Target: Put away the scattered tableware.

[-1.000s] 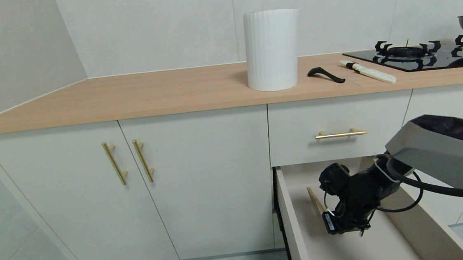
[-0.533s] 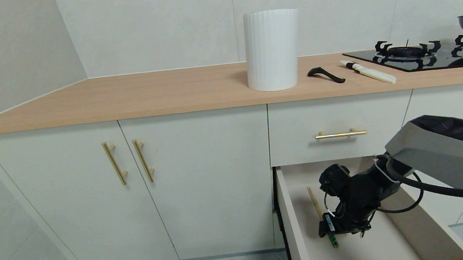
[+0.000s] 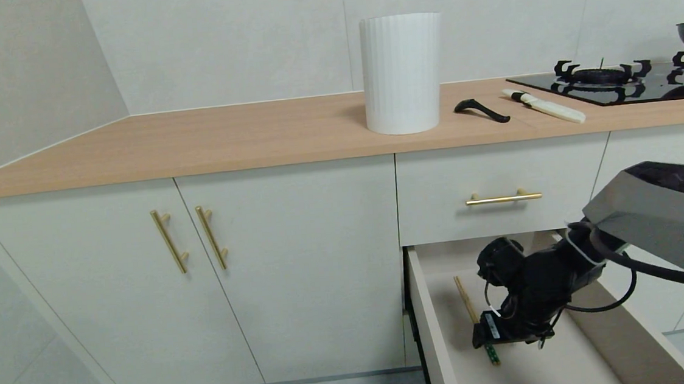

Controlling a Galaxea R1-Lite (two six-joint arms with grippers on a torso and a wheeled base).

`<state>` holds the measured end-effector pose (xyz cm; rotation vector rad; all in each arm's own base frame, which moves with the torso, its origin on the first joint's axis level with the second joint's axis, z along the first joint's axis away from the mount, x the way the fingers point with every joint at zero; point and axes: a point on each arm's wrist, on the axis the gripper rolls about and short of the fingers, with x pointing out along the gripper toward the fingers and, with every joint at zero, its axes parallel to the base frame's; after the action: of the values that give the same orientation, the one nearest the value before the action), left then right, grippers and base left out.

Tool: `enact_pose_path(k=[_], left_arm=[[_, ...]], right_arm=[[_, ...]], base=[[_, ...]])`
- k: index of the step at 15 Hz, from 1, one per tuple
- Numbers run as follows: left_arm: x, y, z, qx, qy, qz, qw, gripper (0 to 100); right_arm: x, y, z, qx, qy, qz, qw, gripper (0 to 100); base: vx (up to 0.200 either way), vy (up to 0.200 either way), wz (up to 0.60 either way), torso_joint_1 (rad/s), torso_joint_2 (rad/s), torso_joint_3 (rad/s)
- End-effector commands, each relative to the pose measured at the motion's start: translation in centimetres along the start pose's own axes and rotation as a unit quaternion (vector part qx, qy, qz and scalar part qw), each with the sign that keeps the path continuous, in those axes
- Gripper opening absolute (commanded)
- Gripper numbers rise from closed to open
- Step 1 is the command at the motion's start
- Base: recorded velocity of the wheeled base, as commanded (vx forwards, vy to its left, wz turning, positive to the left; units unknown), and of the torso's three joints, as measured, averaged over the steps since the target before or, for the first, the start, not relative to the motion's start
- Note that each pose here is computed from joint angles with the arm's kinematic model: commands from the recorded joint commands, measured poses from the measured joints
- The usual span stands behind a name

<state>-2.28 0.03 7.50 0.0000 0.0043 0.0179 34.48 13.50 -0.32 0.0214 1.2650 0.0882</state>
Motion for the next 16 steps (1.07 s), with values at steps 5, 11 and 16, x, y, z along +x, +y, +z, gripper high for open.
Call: enact_pose_path(k=[5,11,16], left_arm=[[0.0,0.0,0.0,0.0,0.0,0.0,1.0,100],[0.0,0.0,0.0,0.0,0.0,0.0,1.0,100],[0.0,0.0,0.0,0.0,0.0,0.0,1.0,100]], right_arm=[[-12.2,-2.9,-1.0,0.01,-0.122,0.03,0.992,100],[-21.2,-5.3,-3.4,-0.004,-0.249,0.034,0.968,100],[-23.3,-5.8,-4.2,-0.009,-0.283,0.035,0.958,100]], base=[[0.0,0.0,0.0,0.0,0.0,0.0],[0.0,0.0,0.0,0.0,0.0,0.0],[0.0,0.0,0.0,0.0,0.0,0.0]])
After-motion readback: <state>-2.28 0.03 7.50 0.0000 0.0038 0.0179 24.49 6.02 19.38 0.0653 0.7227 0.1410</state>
